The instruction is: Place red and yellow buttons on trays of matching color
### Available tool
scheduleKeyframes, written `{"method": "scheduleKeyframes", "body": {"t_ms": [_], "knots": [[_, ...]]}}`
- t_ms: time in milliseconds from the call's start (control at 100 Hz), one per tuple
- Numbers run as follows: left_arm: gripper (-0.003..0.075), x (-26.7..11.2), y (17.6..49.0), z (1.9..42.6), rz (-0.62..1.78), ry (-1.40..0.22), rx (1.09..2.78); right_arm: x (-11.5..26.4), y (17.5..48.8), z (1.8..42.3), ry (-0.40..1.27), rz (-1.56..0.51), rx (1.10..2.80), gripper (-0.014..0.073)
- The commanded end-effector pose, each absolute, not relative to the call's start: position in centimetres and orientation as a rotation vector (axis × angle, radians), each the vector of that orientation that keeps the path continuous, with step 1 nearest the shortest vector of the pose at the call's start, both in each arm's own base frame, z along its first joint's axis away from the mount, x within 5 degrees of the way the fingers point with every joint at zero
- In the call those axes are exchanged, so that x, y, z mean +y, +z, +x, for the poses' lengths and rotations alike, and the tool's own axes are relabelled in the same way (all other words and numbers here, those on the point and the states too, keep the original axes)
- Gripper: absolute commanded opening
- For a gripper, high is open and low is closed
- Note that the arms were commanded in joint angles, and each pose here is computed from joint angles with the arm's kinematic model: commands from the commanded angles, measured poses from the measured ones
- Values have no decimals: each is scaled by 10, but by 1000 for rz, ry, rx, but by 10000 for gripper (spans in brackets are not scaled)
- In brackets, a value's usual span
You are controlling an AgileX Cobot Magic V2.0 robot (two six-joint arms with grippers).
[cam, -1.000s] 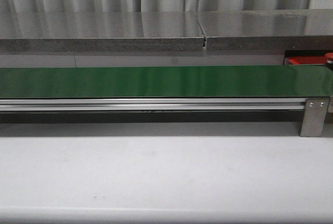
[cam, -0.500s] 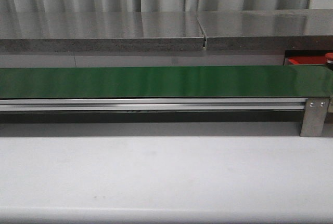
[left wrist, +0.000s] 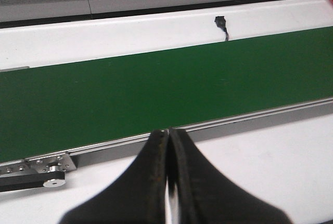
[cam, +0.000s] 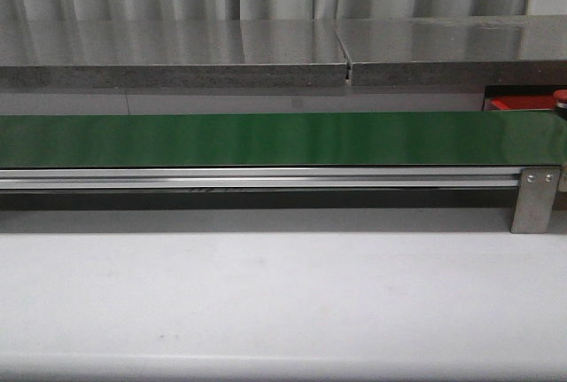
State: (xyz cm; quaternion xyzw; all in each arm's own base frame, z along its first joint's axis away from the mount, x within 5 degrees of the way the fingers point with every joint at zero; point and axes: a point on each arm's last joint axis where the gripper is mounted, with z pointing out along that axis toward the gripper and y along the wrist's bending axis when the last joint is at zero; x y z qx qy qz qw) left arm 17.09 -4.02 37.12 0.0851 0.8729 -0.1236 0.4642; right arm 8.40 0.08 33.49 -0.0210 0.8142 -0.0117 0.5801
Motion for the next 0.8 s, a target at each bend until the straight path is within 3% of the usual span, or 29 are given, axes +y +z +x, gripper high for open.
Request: {"method": "scheduleKeyframes", "body": {"t_ms": [0, 790], "knots": [[-20, -40, 388, 185, 155, -322, 2062, 0, 349, 85, -48, -42, 1809, -118], [-20, 23, 358, 243, -251, -263, 2181, 0, 349, 85, -48, -42, 1809, -118]]}}
